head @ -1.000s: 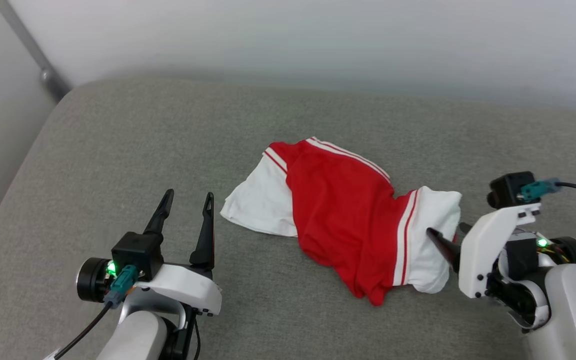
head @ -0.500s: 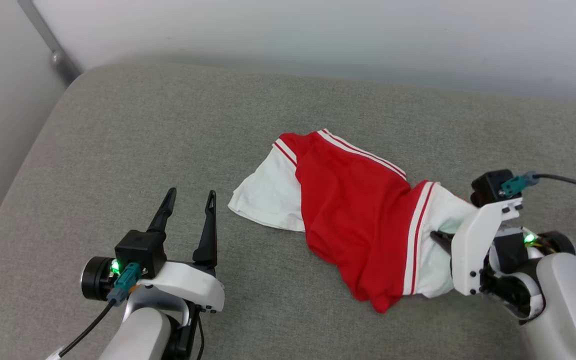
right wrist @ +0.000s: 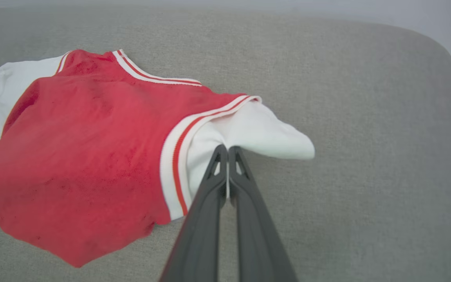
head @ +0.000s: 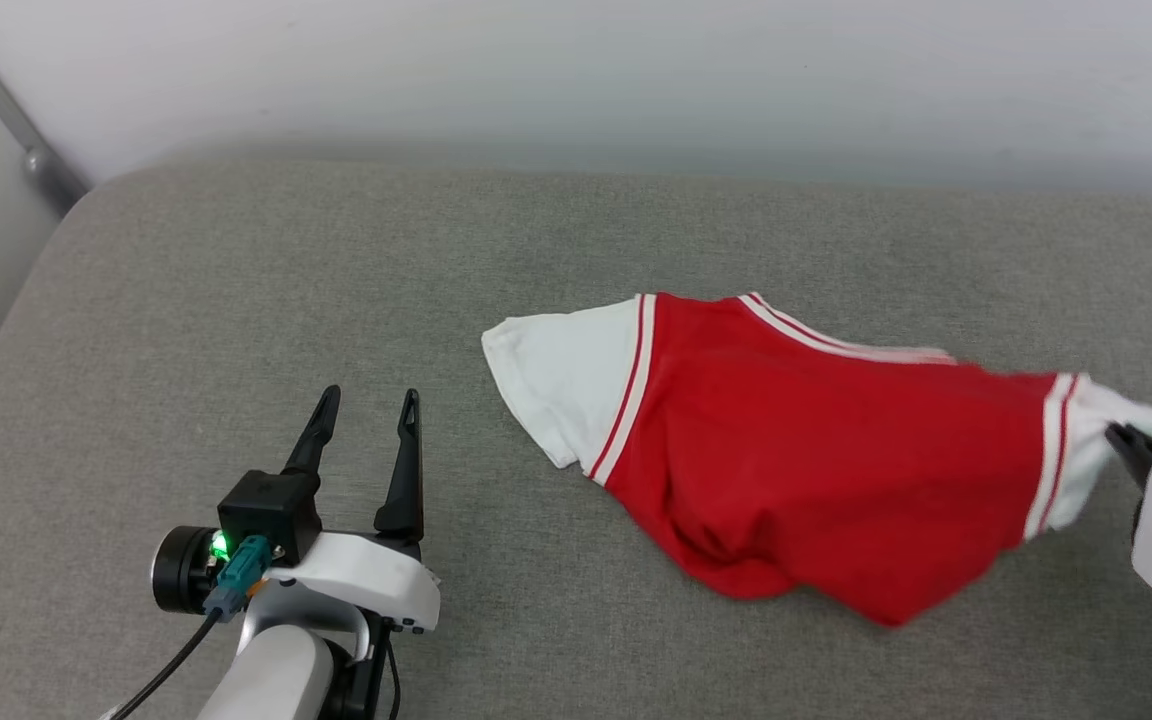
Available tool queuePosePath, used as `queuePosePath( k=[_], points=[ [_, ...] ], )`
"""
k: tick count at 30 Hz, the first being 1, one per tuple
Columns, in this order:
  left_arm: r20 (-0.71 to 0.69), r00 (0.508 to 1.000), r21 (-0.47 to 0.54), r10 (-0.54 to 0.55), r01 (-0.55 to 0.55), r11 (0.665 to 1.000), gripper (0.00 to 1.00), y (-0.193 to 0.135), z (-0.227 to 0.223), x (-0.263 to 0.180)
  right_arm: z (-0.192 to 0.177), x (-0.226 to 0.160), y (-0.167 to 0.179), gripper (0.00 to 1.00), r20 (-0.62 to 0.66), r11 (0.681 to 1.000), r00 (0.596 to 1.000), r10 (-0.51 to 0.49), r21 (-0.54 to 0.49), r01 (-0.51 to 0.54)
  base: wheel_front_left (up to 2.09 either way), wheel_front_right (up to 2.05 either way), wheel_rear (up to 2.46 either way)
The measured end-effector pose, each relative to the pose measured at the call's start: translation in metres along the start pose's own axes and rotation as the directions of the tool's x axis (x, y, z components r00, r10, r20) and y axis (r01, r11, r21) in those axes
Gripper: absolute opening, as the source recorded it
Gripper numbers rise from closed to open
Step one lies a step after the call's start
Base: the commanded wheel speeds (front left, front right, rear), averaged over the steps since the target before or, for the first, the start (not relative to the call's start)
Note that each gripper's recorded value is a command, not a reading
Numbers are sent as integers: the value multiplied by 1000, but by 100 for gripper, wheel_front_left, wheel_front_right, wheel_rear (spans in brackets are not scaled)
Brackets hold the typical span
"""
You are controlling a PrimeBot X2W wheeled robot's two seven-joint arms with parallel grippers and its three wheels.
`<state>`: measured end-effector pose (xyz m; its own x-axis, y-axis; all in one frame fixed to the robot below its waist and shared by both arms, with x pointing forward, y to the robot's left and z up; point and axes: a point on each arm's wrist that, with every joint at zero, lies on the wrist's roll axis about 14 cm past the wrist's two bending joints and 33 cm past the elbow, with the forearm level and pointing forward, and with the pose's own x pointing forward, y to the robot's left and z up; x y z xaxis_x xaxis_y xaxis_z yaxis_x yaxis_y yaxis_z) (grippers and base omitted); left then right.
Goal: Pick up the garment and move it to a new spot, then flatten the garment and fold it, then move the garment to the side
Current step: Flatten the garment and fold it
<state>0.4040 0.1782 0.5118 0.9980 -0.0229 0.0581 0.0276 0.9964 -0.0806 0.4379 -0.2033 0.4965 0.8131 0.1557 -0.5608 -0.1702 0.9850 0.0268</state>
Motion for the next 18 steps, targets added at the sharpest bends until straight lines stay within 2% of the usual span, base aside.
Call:
queuePosePath(
  k=[4,8,9,10,13,15,18],
  points=[
    [-7,1000,-4,-17,17,1000,100,-6,-3,3,-53,-10,-39,0,-114,984,989,-99,134,114,0,0,0],
    [-17,1000,-8,-26,26,1000,100,-9,-7,6,-108,-9,-51,0,-198,949,971,-133,255,182,0,0,0],
    [-21,999,-8,-29,29,1000,100,-9,-9,6,-116,-7,-52,63,-198,942,970,-138,276,191,0,0,0],
    [-24,999,-8,-33,33,999,100,-10,-10,7,-122,-5,-51,100,-188,932,972,-141,306,195,0,0,0],
    [-28,999,-5,-35,35,999,100,-9,-11,8,-131,-1,-46,100,-151,917,978,-146,351,191,0,0,0],
    [-28,999,0,-34,34,999,100,-7,-11,9,-125,0,-48,100,-87,909,983,-165,373,185,0,0,0],
    [-24,999,5,-30,30,1000,100,-5,-8,8,-103,-6,-56,100,39,914,976,-215,361,187,0,0,0]
  ],
)
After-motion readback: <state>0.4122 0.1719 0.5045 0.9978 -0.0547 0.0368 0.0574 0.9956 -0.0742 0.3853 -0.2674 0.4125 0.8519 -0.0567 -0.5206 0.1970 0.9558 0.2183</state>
